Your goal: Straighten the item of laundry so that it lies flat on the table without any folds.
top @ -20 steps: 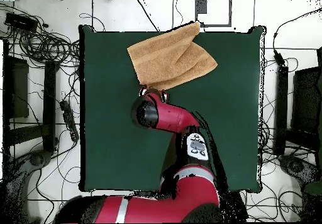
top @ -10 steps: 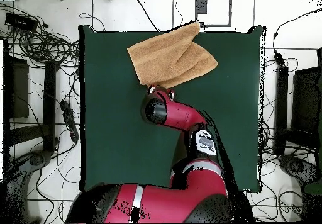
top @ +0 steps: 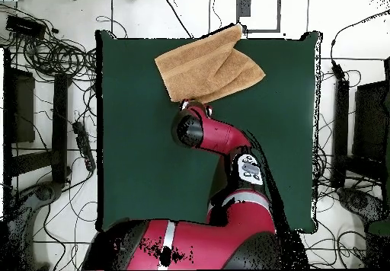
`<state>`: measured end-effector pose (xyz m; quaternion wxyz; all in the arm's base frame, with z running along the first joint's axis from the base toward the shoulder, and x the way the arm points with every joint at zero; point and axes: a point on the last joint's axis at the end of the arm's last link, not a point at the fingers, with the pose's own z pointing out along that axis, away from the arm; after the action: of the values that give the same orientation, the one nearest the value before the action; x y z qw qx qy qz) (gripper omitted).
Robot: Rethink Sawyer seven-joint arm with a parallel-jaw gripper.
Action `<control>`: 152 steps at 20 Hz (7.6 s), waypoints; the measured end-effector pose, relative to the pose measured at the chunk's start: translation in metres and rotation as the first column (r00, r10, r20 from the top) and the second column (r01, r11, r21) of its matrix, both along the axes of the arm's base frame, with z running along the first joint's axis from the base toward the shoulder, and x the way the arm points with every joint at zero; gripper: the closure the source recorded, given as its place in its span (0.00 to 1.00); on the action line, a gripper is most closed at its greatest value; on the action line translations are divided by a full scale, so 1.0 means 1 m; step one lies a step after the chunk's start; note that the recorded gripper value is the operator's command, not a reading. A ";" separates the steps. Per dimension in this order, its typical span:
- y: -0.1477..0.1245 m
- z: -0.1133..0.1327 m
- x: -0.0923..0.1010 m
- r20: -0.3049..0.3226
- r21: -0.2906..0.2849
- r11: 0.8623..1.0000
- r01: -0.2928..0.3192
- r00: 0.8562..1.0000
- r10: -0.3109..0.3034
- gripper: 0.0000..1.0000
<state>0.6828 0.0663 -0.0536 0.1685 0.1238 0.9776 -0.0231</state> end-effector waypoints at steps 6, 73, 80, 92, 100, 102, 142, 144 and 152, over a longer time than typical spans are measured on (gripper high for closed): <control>0.004 -0.001 0.011 0.022 0.007 1.000 -0.004 1.000 0.004 1.00; -0.006 0.199 -0.154 -0.109 0.029 0.996 0.089 0.990 -0.086 0.00; 0.008 0.193 -0.115 -0.101 0.022 0.999 0.047 0.994 -0.045 0.00; -0.099 0.113 -0.034 -0.098 0.021 0.984 0.177 0.980 -0.174 0.00; -0.111 0.073 -0.011 -0.101 0.028 0.983 0.182 0.979 -0.178 0.00; -0.107 0.066 -0.007 -0.101 0.036 0.984 0.176 0.980 -0.172 0.00; -0.103 0.005 0.051 -0.040 0.093 0.986 0.135 0.990 -0.132 0.00; -0.108 0.003 0.056 -0.028 0.090 0.987 0.129 0.991 -0.127 1.00; -0.111 0.002 0.061 -0.013 0.071 0.992 0.101 0.995 -0.100 1.00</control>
<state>0.7436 -0.0442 -0.0513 0.1581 0.1789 0.9711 0.0031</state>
